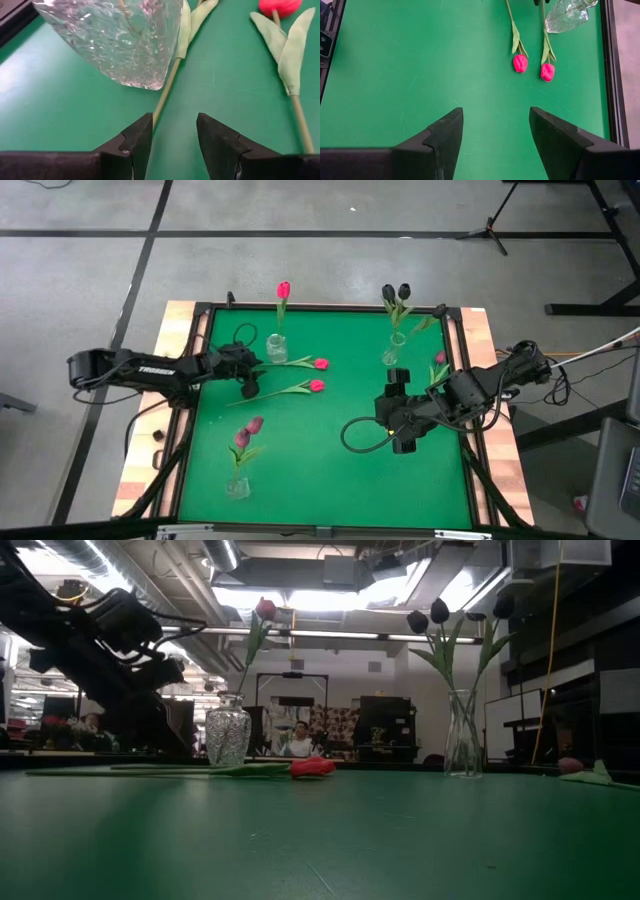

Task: Sort flowers into vase by color
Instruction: Put the top pink flower into the top left transparent vase

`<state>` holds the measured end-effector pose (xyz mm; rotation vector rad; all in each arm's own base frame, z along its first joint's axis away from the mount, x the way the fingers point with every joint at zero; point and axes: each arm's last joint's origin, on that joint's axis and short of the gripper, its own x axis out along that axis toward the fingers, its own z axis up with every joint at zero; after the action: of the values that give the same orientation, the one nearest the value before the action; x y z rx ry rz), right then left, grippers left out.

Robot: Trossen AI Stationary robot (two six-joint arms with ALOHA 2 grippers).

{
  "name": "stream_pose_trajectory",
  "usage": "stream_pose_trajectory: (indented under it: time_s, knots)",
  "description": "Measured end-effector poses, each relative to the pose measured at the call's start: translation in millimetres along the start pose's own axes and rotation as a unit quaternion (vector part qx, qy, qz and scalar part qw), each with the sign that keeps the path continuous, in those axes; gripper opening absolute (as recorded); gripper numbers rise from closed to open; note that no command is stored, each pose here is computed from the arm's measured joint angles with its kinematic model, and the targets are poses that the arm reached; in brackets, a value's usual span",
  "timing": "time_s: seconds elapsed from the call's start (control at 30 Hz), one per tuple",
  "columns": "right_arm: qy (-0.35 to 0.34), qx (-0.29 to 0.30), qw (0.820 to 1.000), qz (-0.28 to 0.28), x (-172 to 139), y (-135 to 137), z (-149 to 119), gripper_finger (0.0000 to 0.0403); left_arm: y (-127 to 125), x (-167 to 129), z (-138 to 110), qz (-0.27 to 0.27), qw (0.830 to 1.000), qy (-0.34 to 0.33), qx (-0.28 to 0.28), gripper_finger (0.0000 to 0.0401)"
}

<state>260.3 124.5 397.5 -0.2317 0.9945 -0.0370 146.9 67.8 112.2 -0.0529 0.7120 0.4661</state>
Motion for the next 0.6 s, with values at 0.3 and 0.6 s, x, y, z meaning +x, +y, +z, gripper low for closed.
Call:
stream_pose_trajectory:
  time_s: [0.3,0.6]
  knots:
    - [-0.001,0.001,1.0,0.0,0,0,0,0.0227,0,12,-4,0.015,0.999,0.014,0.027,0.0151]
    - [-0.001,0.001,1.0,0.0,0,0,0,0.0227,2,14,14,0.041,0.999,-0.008,0.018,0.0151]
